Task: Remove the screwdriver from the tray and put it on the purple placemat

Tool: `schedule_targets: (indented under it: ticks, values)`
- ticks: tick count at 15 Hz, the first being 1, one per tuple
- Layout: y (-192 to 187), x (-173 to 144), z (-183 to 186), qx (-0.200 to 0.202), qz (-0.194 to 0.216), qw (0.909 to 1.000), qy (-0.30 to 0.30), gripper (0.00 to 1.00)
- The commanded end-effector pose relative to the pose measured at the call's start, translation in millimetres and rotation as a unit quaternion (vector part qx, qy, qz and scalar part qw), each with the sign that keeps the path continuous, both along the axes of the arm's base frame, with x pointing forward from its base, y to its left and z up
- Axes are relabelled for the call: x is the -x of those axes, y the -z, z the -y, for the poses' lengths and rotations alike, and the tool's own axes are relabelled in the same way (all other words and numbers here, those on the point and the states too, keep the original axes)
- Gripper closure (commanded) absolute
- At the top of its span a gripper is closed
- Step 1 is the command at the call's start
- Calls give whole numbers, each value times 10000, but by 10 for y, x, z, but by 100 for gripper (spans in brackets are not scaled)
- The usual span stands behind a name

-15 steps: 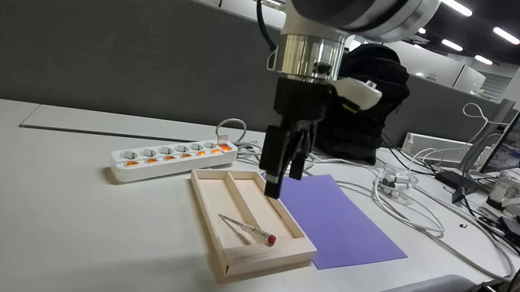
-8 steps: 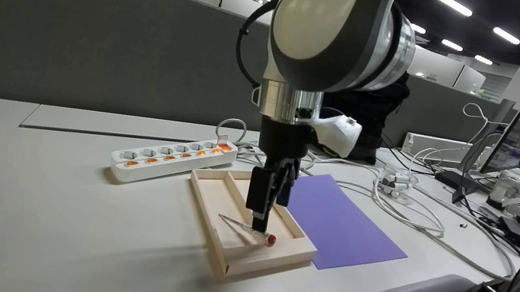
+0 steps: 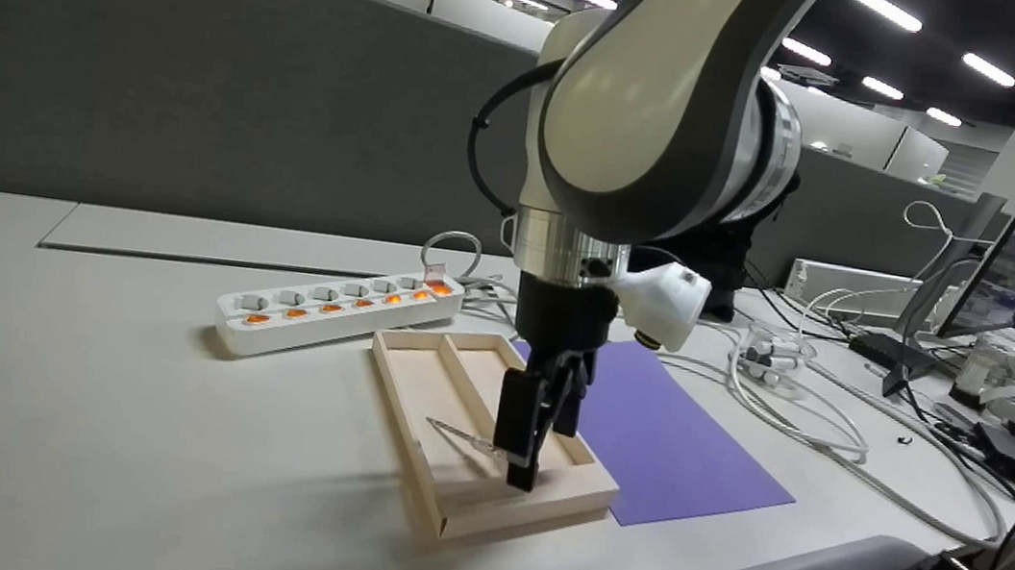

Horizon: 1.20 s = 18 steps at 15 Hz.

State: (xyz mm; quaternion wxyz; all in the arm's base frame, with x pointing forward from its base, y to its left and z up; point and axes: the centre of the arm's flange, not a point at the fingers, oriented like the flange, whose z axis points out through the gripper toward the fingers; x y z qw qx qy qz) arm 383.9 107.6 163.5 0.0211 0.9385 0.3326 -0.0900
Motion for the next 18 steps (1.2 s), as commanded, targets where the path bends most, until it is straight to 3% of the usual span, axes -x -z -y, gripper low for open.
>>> schedule_targets:
  ticks: [1, 4, 5, 7, 16, 18]
  values:
    - [117, 25, 19, 27, 183, 9997, 187, 0]
    - [168, 23, 7, -27, 238, 9994, 239, 0]
    - [180, 18, 5, -46, 263, 9993, 264, 25]
    - [196, 7, 7, -54, 309, 9990, 310, 33]
    - [177, -71, 174, -24, 457, 9972, 588, 97]
    - [162, -94, 218, -15, 494, 9967, 644, 99]
